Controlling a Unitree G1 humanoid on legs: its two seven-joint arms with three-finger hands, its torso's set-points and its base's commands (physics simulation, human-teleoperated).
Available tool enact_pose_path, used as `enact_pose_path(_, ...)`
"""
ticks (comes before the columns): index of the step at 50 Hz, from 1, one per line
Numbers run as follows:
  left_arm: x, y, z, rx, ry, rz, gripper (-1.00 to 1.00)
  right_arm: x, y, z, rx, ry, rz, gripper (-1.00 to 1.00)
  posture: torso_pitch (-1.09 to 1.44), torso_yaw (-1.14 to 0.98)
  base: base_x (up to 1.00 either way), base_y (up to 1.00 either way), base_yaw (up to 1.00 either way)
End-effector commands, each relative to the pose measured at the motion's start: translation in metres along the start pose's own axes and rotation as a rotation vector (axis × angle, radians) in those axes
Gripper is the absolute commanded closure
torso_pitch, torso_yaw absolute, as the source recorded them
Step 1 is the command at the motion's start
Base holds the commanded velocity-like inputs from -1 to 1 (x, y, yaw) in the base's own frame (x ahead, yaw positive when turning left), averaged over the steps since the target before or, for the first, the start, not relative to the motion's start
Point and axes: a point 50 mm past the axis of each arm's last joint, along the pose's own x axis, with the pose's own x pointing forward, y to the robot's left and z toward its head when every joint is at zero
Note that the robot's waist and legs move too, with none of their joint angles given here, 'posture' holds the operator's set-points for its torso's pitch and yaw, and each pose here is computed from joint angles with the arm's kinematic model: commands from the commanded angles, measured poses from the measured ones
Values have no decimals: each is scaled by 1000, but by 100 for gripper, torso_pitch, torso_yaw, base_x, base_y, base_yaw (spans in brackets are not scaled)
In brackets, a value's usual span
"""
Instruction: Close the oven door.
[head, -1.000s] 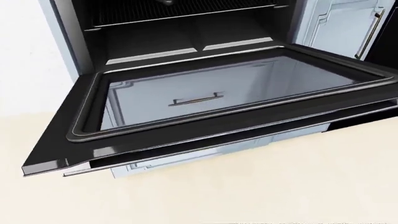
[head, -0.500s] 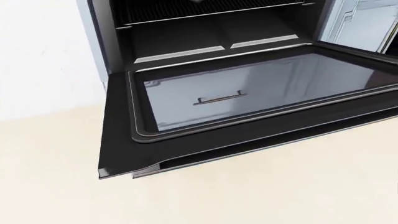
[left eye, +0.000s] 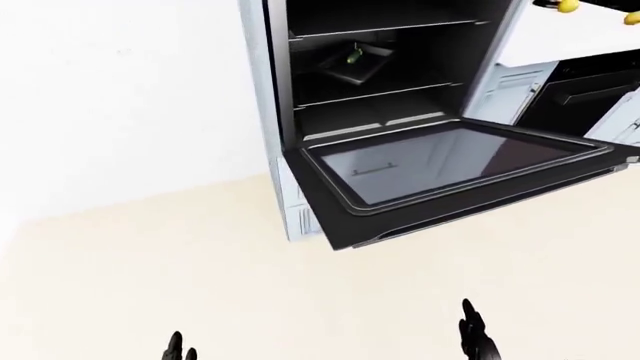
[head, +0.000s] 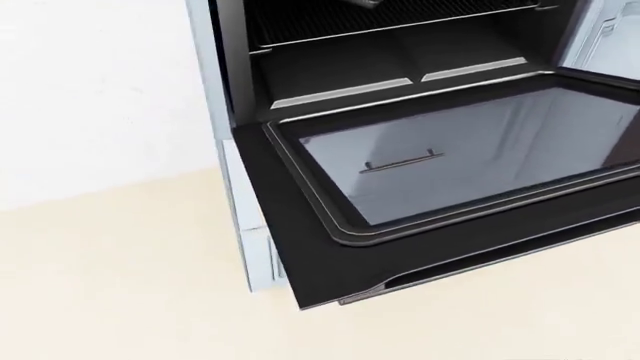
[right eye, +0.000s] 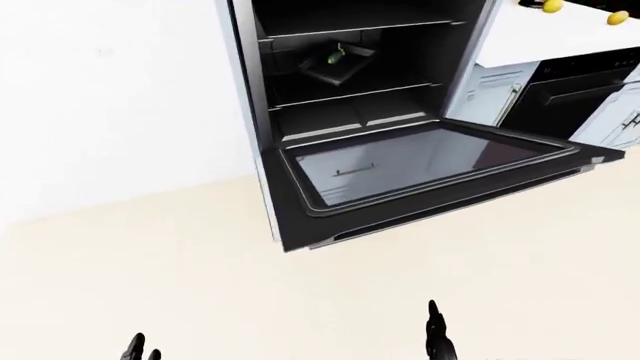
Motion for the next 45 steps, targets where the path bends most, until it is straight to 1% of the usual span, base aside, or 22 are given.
enact_pose_path(1,4,1,8,17,-48,-5,-100,4,-3,9,-9,-50,-5,-100,0,0,0,42,0)
enact_pose_path(13,5,1,9,17,-48,-7,-100,5,-3,10,-8,-53,-5,-100,0,0,0,43,0)
enact_pose_path(17,6,0,9,17,-49,-8,-100,6,-2,10,-13,-55,-6,-100,0,0,0,42,0)
enact_pose_path(18,6,0,9,17,-49,-8,-100,5,-2,11,-30,-60,-3,-100,0,0,0,12,0)
enact_pose_path(19,5,0,9,18,-49,-8,-100,5,-2,11,-28,-58,-7,-100,0,0,0,0,0)
enact_pose_path(21,5,-1,8,18,-49,-8,-100,5,-1,9,-25,-47,8,-100,0,0,0,0,0)
enact_pose_path(23,4,-1,8,18,-50,-6,-100,4,2,8,-42,-49,31,-100,0,0,0,0,0)
enact_pose_path(27,5,-1,8,18,-49,-8,-100,4,4,9,-54,-59,39,-100,0,0,0,0,0)
enact_pose_path(28,5,0,8,19,-50,-8,-100,4,4,11,-90,-74,20,-100,0,0,0,0,0)
enact_pose_path(29,5,0,8,18,-49,-8,-100,5,3,12,-95,-86,-7,-100,0,0,0,0,0)
enact_pose_path(30,5,0,8,19,-48,-8,-100,2,3,21,-43,-194,2,-100,0,0,0,0,0)
enact_pose_path(31,5,0,8,19,-48,-9,-100,2,4,19,-133,-171,-14,-100,0,0,0,0,0)
enact_pose_path(32,5,0,8,20,-47,-9,-100,2,3,20,-100,-175,-23,-100,0,0,0,0,0)
enact_pose_path(33,5,0,8,19,-47,-10,-100,3,3,20,-119,-175,-25,-100,0,0,0,0,0)
enact_pose_path(34,5,0,9,19,-48,-9,-100,3,1,19,-87,-157,-23,-100,0,0,0,0,0)
enact_pose_path(35,5,0,9,18,-48,-9,-100,3,0,20,-107,-162,-48,-100,0,0,0,0,0)
enact_pose_path(36,5,0,8,18,-47,-9,-100,3,-1,21,-168,-182,-74,-100,0,0,0,0,0)
enact_pose_path(37,5,0,8,19,-46,-10,-100,4,-4,20,-124,-158,-72,-100,0,0,0,0,0)
enact_pose_path(45,6,1,9,18,-46,-12,-100,3,-3,18,-100,-144,-68,-100,0,0,0,0,0)
